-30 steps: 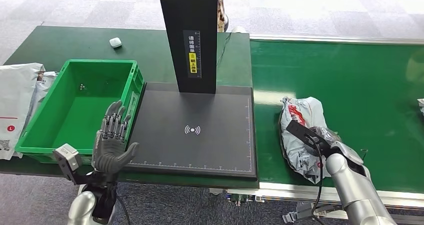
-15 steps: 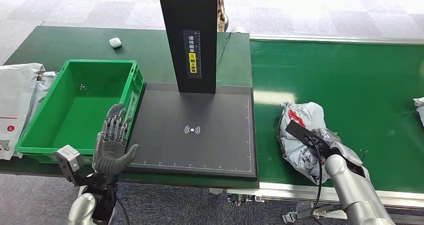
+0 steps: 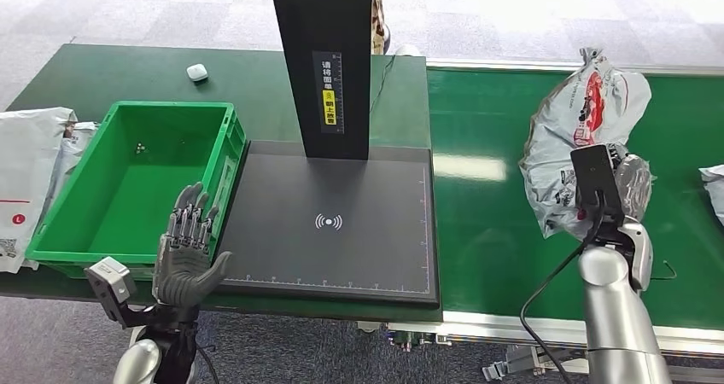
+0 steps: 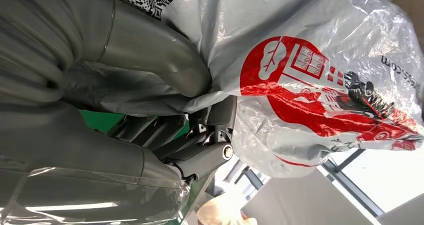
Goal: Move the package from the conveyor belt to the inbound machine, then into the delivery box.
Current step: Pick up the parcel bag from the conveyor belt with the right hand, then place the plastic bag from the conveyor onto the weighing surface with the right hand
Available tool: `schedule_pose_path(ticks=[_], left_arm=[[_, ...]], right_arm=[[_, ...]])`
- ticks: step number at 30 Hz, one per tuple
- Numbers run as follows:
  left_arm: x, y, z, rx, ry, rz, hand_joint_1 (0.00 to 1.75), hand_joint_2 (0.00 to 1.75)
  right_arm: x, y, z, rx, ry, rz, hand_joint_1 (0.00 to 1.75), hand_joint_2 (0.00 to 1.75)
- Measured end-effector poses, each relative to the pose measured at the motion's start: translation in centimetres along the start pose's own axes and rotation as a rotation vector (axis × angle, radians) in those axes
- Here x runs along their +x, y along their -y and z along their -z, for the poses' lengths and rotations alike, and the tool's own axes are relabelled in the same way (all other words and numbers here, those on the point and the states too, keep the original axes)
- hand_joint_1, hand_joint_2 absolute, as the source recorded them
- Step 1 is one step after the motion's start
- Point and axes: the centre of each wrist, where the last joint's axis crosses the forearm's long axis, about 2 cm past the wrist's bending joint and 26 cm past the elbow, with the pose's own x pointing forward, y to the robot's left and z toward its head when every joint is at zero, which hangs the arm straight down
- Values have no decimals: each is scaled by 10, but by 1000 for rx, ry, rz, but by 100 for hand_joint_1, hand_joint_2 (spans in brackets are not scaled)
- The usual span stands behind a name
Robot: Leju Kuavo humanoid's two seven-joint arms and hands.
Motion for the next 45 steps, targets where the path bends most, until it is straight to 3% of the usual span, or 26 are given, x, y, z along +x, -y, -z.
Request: schedule_pose_path(ticks=[16,23,25,29,33,36,40,45], left_arm=[[0,0,0,0,1,0,0,175],[1,1,3,-2,23,-1,0,175],[2,0,5,-2,36,-1,0,175],[4,-2,11,2,84,9,0,175],[6,-9,13,31,123,29,0,175],[9,-12,14,41,134,34,0,175],[10,-16,12,54,133,38,0,175],[12,-18,10,65,131,42,0,175]], right_arm=[[6,6,-1,-59,20,45,175,175],[17,16,-5,-347,279,226,175,175],[27,18,-7,-361,373,245,175,175],[69,7,-5,-125,649,107,175,175],[163,-32,11,228,1042,-211,175,175],[216,-61,2,344,1239,-242,175,175],[246,-75,-5,417,1365,-242,175,175],[252,-95,-18,611,1420,-309,175,175]])
